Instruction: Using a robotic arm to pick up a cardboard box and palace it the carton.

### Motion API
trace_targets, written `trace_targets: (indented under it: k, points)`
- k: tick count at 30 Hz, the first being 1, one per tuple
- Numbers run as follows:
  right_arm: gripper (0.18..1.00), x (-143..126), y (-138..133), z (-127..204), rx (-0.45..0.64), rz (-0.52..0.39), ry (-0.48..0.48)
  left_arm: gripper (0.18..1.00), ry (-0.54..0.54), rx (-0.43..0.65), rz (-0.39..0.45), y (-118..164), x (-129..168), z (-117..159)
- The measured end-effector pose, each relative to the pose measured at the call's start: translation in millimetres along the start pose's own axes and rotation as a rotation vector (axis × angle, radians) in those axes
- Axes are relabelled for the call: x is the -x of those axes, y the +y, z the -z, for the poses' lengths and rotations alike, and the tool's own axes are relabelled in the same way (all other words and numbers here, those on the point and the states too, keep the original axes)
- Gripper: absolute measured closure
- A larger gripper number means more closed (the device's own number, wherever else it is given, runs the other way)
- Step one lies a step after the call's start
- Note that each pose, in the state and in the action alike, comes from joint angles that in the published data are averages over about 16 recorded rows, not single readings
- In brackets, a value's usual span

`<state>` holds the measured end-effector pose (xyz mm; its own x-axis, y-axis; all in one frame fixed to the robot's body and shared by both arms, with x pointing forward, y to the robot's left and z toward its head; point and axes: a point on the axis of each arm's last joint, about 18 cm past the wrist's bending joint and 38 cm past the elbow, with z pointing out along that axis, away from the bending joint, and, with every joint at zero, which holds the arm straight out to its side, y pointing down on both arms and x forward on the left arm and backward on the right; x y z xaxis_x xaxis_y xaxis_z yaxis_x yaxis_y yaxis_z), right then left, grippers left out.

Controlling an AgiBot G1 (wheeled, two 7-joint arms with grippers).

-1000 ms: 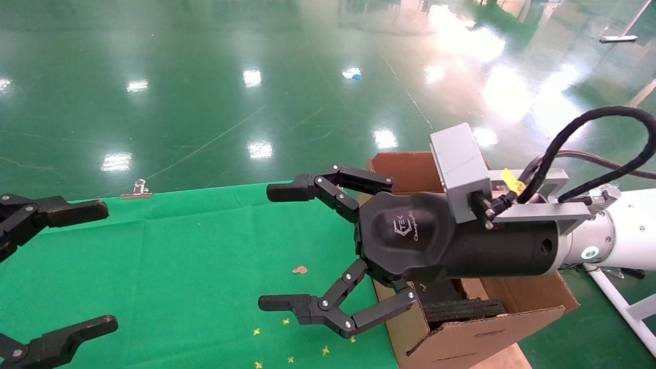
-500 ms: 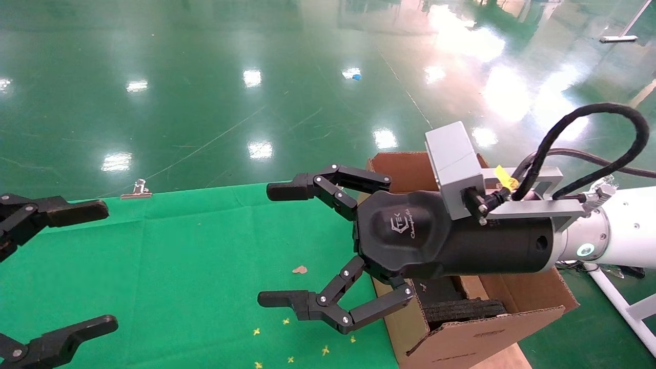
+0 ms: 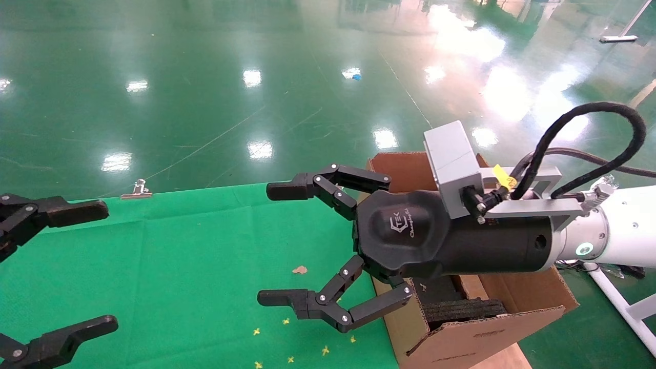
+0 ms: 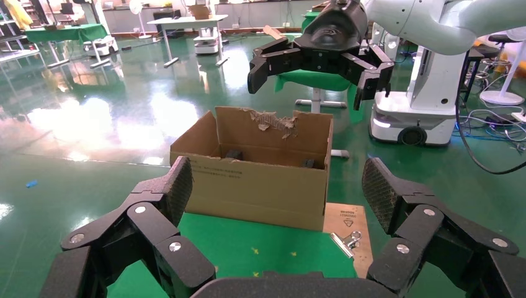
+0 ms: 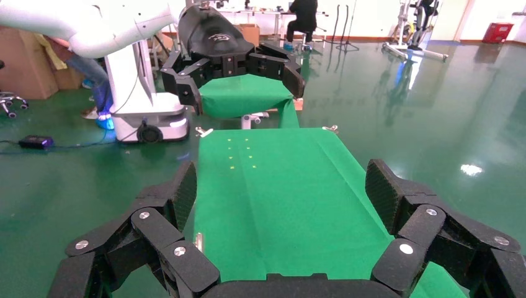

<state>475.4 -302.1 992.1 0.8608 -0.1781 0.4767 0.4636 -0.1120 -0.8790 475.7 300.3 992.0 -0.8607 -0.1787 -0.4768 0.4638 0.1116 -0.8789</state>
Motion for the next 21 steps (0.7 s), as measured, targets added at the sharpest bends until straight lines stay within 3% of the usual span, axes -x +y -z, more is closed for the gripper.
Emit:
trace_targets:
  k: [21]
  points:
    - [0.178,-0.4,0.3,-0.2,0.001,-0.002,0.001,0.184,0.000,0.000,0.000,0.0,0.0,0.0]
